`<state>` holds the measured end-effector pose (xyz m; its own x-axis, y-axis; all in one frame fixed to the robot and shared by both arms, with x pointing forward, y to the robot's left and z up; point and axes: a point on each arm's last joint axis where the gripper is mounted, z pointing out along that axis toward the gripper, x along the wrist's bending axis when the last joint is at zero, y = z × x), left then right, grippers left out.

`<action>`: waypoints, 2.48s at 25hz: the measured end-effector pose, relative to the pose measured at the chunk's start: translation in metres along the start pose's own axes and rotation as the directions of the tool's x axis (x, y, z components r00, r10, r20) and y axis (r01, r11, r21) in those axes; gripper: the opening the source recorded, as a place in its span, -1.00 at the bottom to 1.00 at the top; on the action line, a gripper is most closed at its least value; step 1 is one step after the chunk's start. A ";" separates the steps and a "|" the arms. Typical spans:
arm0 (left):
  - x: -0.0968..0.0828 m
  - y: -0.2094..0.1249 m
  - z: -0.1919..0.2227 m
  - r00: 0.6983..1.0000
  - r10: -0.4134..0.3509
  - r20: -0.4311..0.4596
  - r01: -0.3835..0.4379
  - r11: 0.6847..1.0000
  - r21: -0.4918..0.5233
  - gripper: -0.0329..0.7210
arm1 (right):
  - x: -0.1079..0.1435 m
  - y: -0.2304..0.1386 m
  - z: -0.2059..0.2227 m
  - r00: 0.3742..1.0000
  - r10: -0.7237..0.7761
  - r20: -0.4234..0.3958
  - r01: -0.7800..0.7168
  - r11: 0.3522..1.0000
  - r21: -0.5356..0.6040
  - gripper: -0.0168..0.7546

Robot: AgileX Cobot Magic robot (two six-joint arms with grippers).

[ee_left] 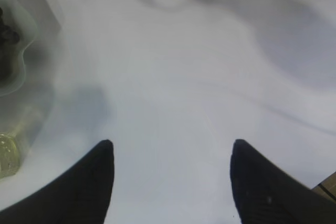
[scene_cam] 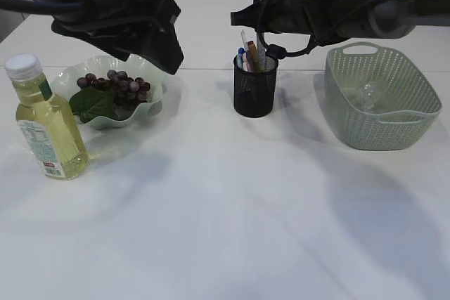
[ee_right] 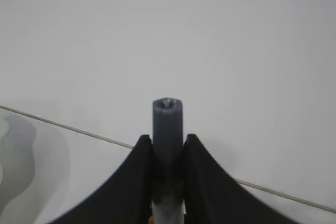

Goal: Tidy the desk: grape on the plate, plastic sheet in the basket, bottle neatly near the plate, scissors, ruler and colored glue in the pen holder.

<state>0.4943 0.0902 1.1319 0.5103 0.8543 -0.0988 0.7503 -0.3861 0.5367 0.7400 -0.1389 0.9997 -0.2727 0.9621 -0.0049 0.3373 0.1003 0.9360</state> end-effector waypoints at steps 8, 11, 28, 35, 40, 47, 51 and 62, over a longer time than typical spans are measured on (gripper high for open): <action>0.000 -0.001 0.000 1.000 0.000 -0.002 0.000 1.000 0.013 0.43 | 0.000 0.000 0.000 0.999 0.054 0.001 -0.054 0.999 0.002 -0.28; 0.000 -0.002 0.000 1.000 0.000 -0.003 0.000 1.000 0.018 0.43 | 0.000 0.000 0.000 0.998 0.062 -0.005 -0.062 0.998 0.004 -0.19; 0.000 -0.002 0.000 1.000 0.000 -0.003 0.000 1.000 0.018 0.43 | -0.011 0.065 -0.098 0.776 0.129 -0.617 -0.027 0.985 0.173 -0.17; 0.000 -0.002 0.000 1.000 0.000 -0.003 0.000 1.000 0.018 0.39 | -0.028 0.034 -0.130 0.845 0.217 -0.488 0.159 0.770 0.618 -0.17; 0.000 -0.002 -0.001 1.000 0.000 -0.003 0.000 1.000 0.018 0.38 | -0.052 0.028 -0.139 0.968 0.157 -0.198 0.049 0.652 0.757 -0.17; 0.001 -0.002 -0.005 1.000 0.003 -0.006 -0.003 1.000 0.008 0.38 | -0.074 0.049 -0.171 0.996 0.034 0.086 -0.087 0.659 0.747 -0.17; 0.011 -0.004 -0.006 0.992 -0.055 -0.115 0.058 0.998 0.019 0.38 | -0.073 0.067 -0.194 0.993 0.031 0.112 -0.101 0.702 0.705 -0.17; 0.069 -0.013 -0.029 0.899 -0.221 -0.379 0.251 0.967 0.032 0.37 | -0.071 0.070 -0.279 0.981 -0.039 0.191 -0.101 0.739 0.666 -0.17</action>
<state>0.5080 0.1647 1.1427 0.1337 0.9848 0.1106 0.8676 -0.1702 0.4672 0.5318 -0.2709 1.1639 -0.1082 0.9882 -0.1085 0.8769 0.1463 0.4579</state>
